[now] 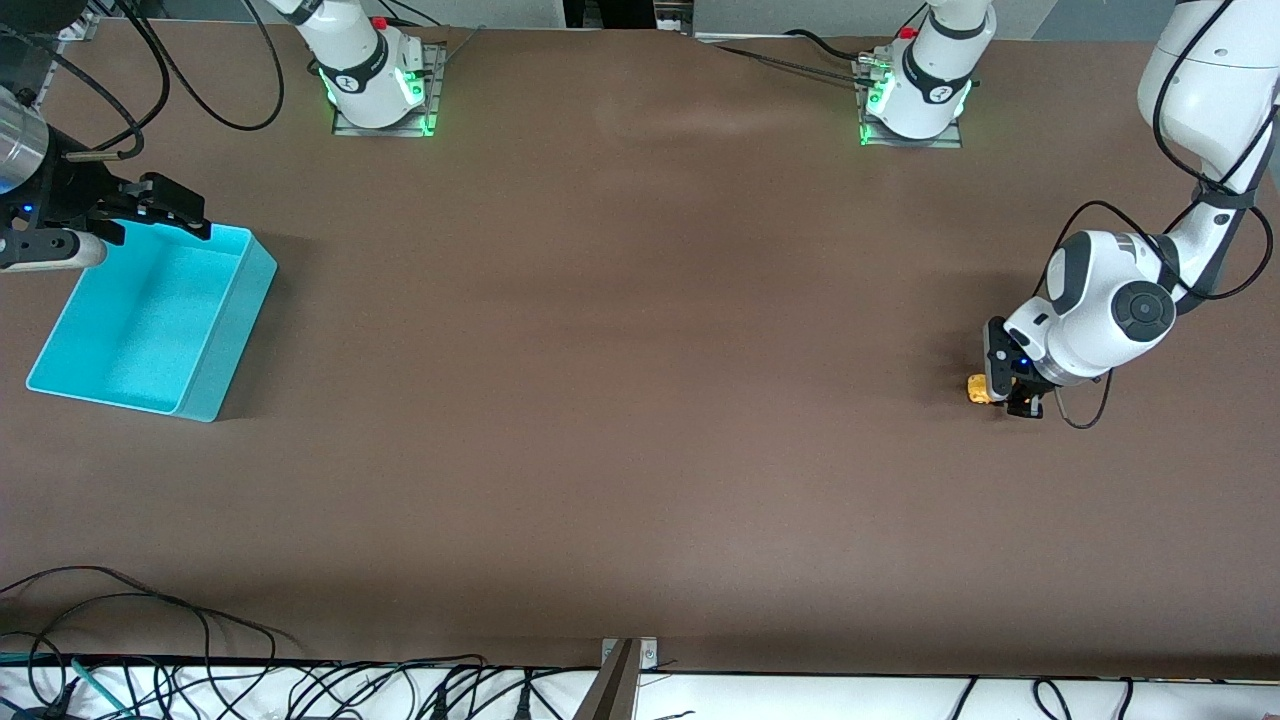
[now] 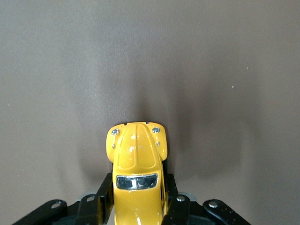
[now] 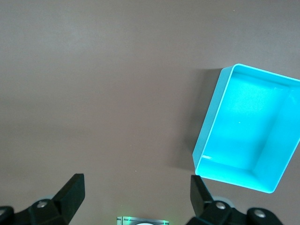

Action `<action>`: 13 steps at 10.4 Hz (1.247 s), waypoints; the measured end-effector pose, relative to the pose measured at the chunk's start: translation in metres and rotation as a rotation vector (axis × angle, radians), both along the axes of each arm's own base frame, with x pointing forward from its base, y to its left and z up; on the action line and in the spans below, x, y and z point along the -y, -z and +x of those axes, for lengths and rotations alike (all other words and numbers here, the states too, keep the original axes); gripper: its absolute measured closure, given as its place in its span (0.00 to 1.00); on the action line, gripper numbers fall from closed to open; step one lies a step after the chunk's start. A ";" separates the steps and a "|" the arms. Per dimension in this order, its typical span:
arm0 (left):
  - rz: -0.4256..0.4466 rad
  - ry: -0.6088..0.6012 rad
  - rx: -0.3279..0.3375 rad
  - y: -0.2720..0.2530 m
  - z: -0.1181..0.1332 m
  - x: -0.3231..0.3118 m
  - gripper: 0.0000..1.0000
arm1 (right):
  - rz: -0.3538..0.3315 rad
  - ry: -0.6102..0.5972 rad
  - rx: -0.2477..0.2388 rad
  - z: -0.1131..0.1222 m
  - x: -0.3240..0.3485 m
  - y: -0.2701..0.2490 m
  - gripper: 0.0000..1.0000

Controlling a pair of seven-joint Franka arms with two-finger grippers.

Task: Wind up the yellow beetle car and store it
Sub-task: 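Drag the car backward along the table with the left gripper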

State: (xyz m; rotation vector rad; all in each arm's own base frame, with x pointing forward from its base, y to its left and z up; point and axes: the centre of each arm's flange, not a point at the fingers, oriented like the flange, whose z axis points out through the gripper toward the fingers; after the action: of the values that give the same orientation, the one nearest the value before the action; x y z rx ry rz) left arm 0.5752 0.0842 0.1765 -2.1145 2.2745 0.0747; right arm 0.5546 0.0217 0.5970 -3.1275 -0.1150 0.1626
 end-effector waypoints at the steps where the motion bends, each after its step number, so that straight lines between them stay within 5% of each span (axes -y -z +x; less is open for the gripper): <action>1: 0.000 0.002 0.001 0.000 0.000 -0.004 0.54 | 0.000 0.000 -0.001 0.000 0.000 0.000 0.00; 13: 0.000 -0.004 0.012 0.000 0.001 -0.063 0.54 | 0.000 0.000 -0.002 0.000 0.000 0.001 0.00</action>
State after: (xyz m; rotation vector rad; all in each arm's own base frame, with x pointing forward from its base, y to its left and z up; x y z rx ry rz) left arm 0.5762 0.1471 0.1769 -2.1135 2.2632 0.0618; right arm 0.5546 0.0219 0.5962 -3.1273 -0.1155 0.1654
